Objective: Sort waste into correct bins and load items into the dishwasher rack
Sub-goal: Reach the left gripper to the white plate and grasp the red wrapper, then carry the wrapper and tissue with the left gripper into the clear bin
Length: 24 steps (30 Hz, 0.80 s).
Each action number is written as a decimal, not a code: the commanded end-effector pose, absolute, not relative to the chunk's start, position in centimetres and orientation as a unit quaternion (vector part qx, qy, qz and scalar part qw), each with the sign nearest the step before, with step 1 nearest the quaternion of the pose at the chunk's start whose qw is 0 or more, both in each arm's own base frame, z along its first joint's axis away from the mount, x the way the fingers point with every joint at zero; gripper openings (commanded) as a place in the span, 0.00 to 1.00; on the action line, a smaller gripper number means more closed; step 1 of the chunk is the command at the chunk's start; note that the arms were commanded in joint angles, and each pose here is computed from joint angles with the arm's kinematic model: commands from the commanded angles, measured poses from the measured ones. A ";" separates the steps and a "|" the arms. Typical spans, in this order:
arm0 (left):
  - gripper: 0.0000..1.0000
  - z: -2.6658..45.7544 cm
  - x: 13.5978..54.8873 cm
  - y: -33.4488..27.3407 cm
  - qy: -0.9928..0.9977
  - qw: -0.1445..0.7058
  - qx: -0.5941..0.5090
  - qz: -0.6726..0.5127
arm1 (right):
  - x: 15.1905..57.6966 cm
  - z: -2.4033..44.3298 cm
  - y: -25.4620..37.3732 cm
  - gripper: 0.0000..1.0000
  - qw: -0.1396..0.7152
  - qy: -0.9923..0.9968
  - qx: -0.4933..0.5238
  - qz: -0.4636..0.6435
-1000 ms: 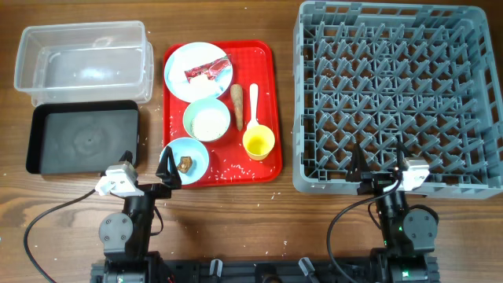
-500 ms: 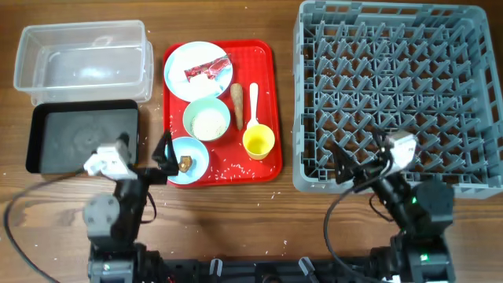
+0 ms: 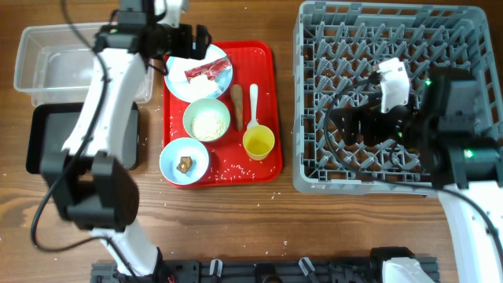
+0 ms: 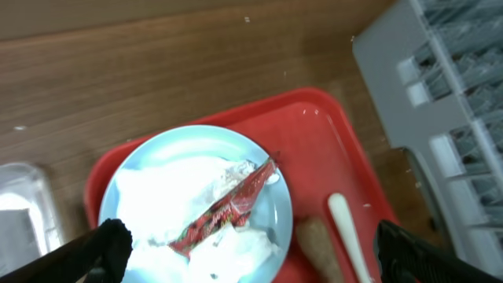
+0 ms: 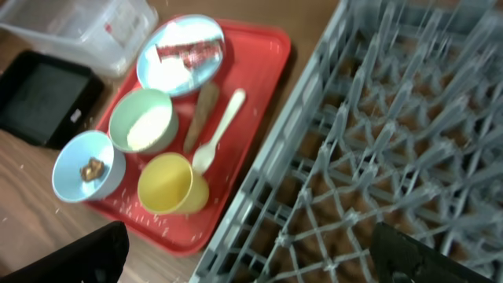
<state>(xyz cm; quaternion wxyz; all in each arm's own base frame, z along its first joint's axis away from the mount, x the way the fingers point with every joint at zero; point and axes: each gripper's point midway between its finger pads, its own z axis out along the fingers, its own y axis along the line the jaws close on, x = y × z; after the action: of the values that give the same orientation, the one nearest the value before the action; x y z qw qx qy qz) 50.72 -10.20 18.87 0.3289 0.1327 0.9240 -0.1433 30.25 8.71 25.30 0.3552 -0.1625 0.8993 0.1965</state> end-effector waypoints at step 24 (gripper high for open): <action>0.04 0.0 52.0 -9.2 0.966 0.178 0.166 -0.086 | 31.1 19.7 8.8 1.00 0.240 0.938 -0.119 0.219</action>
<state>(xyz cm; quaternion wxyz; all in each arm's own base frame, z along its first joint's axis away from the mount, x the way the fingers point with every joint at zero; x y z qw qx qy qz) 52.11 -9.19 0.93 0.1947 0.2386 0.9489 -0.0688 30.87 8.73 19.45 0.2398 -0.1215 0.9387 0.2159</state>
